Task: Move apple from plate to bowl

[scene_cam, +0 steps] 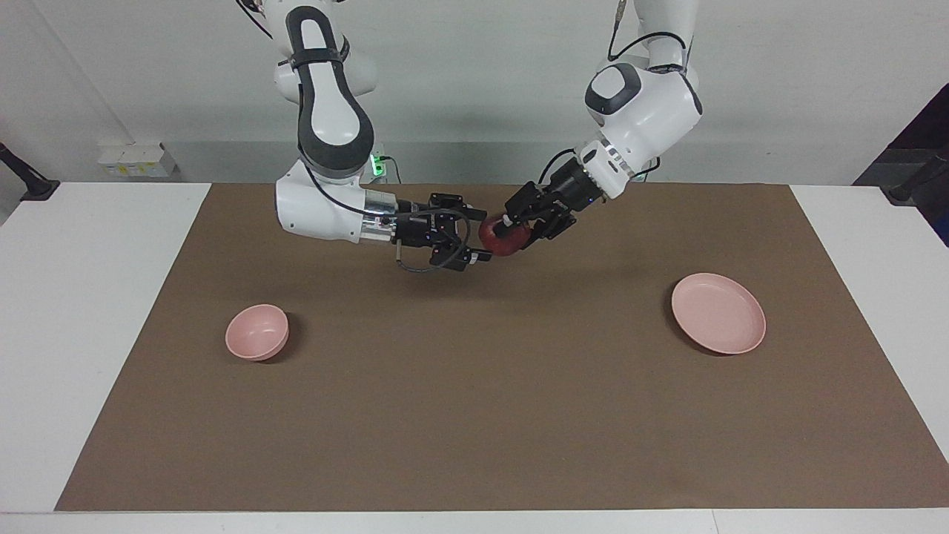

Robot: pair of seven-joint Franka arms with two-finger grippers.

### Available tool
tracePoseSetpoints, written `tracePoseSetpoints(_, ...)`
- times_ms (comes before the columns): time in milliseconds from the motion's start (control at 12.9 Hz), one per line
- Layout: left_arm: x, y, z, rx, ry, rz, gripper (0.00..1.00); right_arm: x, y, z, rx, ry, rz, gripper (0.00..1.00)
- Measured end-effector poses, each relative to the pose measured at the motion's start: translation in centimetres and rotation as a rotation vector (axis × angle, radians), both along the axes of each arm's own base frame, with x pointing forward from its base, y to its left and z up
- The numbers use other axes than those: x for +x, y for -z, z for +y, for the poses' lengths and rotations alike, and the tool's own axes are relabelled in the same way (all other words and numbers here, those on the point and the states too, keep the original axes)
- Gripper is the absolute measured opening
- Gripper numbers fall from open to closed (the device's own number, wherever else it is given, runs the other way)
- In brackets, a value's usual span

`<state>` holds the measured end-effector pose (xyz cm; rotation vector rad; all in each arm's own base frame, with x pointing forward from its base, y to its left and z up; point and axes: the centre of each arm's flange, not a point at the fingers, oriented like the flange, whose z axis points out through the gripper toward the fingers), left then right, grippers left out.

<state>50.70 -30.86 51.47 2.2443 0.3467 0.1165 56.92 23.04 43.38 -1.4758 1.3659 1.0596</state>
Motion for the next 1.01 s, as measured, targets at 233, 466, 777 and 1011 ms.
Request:
tracePoseSetpoints(233, -0.4, 0.1, -0.6, -0.002, 0.001, 0.013, 0.75, -0.2, -0.2, 0.7, 0.014, 0.007, 0.012, 1.0)
tracePoseSetpoints(466, -0.5, 0.1, -0.8, -0.005, -0.006, 0.025, 0.75, -0.4, -0.2, 1.4, 0.01, 0.006, 0.009, 1.0)
tracePoseSetpoints(777, -0.4, -0.1, -0.7, -0.01, -0.019, 0.026, 0.75, -0.4, -0.5, 1.3, 0.012, 0.005, 0.003, 0.8)
tracePoseSetpoints(1011, -0.4, -0.1, -0.7, -0.01, -0.02, 0.026, 0.74, -0.4, -0.5, 1.3, 0.011, 0.006, 0.003, 0.8)
